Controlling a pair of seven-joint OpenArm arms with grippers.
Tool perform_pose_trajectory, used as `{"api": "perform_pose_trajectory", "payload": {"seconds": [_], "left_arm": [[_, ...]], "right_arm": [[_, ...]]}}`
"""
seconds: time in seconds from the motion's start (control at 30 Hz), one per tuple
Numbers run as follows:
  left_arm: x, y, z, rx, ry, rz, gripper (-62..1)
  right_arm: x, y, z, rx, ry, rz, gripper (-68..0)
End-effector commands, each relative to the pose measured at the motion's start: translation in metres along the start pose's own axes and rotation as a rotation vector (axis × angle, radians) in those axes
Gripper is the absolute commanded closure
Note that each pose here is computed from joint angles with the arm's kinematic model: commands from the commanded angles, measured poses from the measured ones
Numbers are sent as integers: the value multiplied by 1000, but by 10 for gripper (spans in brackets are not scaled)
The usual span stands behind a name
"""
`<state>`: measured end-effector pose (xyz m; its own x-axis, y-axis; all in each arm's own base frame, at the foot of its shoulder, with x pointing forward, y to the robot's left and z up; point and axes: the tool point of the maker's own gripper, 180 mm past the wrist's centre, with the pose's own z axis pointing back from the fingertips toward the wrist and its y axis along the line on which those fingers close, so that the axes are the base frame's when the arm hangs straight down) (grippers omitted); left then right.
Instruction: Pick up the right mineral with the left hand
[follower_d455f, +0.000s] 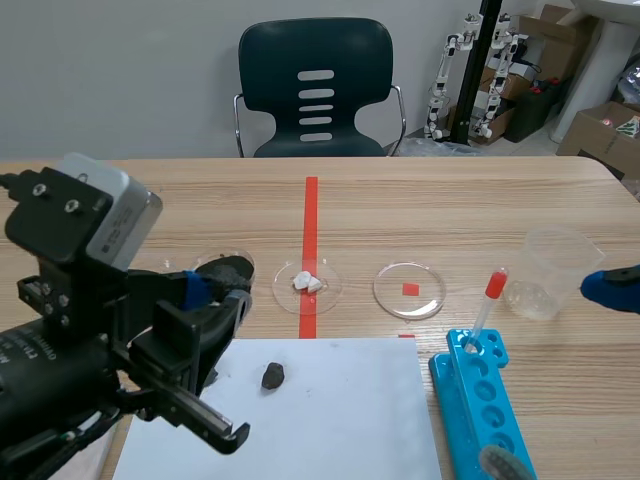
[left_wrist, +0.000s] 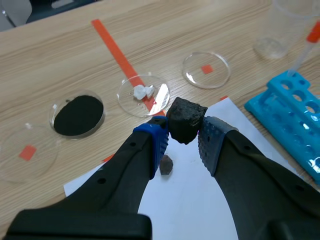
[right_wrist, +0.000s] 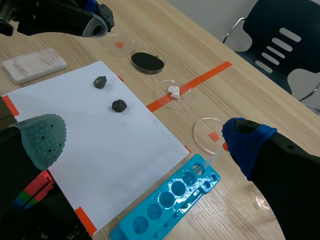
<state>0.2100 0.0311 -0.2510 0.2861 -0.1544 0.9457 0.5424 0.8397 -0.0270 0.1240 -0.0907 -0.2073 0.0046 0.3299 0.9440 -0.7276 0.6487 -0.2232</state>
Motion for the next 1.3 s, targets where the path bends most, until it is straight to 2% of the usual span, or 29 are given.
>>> {"api": "perform_pose_trajectory", "payload": {"seconds": [0.0, 0.17, 0.37, 1.03, 1.27], "left_arm": [[9, -4, 5, -20, -48, 2, -85], [7, -7, 18, -54, -73, 5, -85], [-1, 2, 25, -24, -47, 3, -85], [-3, 6, 26, -13, -35, -5, -85], [-3, 6, 26, -13, -35, -5, -85]], "right_arm": [[6, 0, -2, 6, -29, -4, -679], [6, 4, -3, 12, -29, -16, -679], [6, 5, -3, 14, -28, -22, -679], [6, 4, -3, 10, -29, -19, -679], [6, 0, -3, -12, -29, -6, -679]]}}
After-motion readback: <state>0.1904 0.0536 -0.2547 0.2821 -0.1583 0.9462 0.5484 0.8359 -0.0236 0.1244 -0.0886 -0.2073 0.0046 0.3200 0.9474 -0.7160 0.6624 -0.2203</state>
